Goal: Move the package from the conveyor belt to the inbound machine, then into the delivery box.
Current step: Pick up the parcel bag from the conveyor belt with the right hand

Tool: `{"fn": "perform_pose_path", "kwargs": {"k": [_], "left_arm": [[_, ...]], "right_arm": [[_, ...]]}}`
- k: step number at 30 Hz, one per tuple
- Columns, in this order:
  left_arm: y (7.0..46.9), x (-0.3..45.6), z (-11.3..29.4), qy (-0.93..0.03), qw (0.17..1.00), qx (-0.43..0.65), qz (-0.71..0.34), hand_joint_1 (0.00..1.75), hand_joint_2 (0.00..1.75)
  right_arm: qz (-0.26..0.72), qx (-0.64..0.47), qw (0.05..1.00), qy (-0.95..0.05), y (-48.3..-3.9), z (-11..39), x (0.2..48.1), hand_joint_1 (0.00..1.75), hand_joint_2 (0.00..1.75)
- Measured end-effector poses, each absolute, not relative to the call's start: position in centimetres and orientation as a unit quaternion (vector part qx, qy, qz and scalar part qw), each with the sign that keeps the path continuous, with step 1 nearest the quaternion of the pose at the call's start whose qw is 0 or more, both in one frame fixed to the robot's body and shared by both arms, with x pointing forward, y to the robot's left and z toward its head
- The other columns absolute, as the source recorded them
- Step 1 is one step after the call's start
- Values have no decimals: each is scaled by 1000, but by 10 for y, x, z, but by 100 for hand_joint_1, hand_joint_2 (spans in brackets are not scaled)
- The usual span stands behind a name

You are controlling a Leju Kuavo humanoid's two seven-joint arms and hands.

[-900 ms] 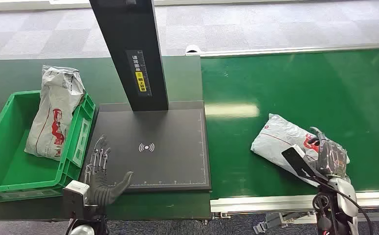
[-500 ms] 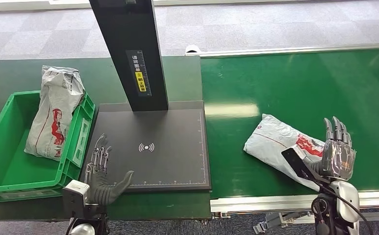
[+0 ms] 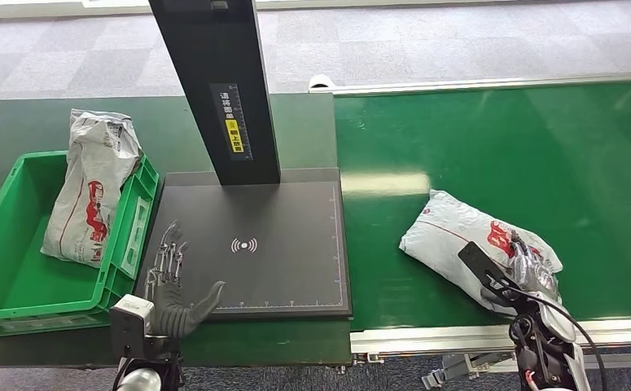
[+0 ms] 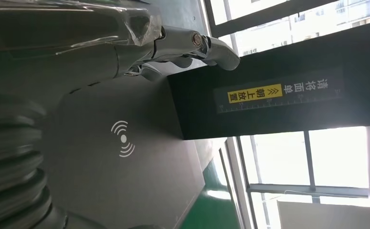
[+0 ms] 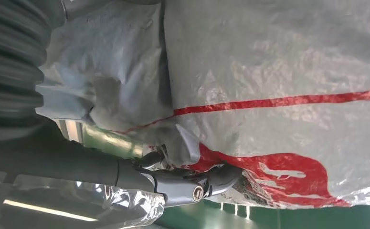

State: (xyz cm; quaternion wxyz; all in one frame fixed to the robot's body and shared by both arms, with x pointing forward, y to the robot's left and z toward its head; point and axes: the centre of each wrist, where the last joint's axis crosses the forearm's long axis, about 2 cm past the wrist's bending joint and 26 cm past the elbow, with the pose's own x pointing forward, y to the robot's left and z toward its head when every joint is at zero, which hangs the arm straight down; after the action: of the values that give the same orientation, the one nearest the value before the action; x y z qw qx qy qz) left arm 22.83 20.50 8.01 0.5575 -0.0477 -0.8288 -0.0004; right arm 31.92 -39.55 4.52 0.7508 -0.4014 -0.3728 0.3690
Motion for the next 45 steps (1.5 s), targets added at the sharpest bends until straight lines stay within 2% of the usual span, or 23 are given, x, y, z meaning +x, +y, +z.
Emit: {"fn": "perform_pose_path", "kwargs": {"k": [15,19,45], "left_arm": [[204,228,80,-827,561,-46,1,0,175],[204,228,80,-826,561,-46,1,0,175],[206,220,76,-822,569,-41,1,0,175]], "right_arm": [[383,-351,763,-385,-391,39,319,0,175],[384,-329,766,-396,-390,38,318,173,175],[395,-297,723,-484,-381,41,317,175,175]]}}
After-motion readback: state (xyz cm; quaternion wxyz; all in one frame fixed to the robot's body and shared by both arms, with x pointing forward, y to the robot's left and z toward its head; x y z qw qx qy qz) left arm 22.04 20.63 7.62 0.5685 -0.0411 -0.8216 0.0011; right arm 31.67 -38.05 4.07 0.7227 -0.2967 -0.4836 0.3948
